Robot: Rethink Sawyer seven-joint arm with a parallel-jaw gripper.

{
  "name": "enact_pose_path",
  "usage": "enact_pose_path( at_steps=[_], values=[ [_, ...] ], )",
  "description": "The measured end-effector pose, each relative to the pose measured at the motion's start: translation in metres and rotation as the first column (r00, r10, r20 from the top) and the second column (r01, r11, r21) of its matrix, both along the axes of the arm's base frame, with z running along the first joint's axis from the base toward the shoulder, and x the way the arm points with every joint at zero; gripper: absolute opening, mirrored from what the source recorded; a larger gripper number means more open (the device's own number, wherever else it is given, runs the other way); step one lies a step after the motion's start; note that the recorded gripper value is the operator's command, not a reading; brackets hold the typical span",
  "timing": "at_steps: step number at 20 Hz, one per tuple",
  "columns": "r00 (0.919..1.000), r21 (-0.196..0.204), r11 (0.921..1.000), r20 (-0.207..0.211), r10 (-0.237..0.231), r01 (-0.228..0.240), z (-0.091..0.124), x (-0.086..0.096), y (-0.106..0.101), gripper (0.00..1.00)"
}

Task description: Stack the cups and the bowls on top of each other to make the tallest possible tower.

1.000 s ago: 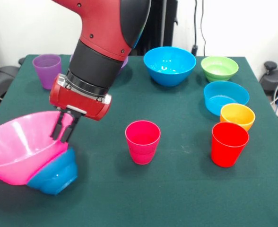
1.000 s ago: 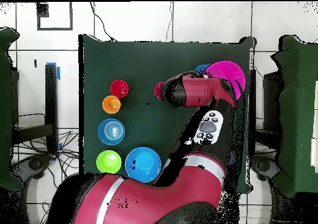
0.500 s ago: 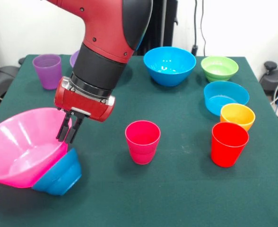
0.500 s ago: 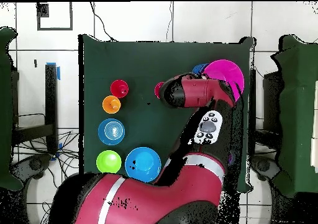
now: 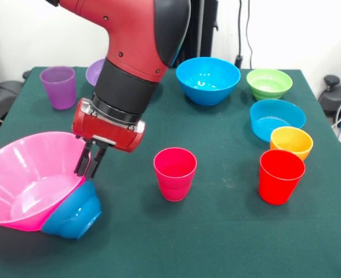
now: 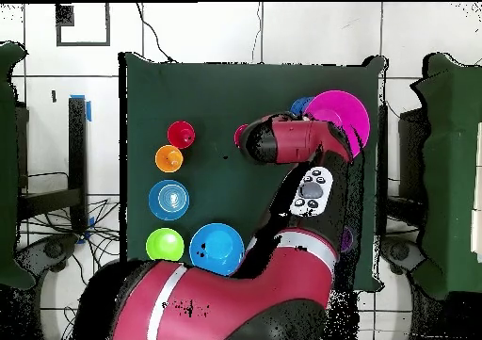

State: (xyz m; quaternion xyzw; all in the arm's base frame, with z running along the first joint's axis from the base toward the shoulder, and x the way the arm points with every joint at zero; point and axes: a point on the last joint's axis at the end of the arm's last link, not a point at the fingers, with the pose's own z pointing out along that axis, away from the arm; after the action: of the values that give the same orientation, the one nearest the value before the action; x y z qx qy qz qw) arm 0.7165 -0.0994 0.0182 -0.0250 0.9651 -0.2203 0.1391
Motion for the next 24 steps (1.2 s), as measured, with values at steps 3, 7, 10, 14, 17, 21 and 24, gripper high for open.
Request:
enact_pose_path(
  at_steps=[3,7,10,14,17,21,24],
  values=[
    [1.0,-0.001,1.0,-0.004,0.004,-0.004,-0.002,-0.001,0.003,0.0],
    [0.9998,-0.017,0.9998,-0.013,0.014,-0.014,0.002,-0.001,0.008,0.0],
    [0.9994,-0.032,0.9993,-0.027,0.02,-0.02,0.005,-0.002,0.013,0.0],
    [0.9981,-0.048,0.9985,-0.057,0.022,-0.024,0.011,-0.005,0.023,0.0],
    [0.9968,-0.061,0.9976,-0.075,0.026,-0.031,0.016,-0.004,0.028,0.0],
    [0.9947,-0.086,0.9953,-0.096,0.037,-0.045,0.024,0.001,0.03,0.0],
    [0.9935,-0.103,0.9934,-0.108,0.038,-0.05,0.032,0.008,0.029,0.0]
  ],
)
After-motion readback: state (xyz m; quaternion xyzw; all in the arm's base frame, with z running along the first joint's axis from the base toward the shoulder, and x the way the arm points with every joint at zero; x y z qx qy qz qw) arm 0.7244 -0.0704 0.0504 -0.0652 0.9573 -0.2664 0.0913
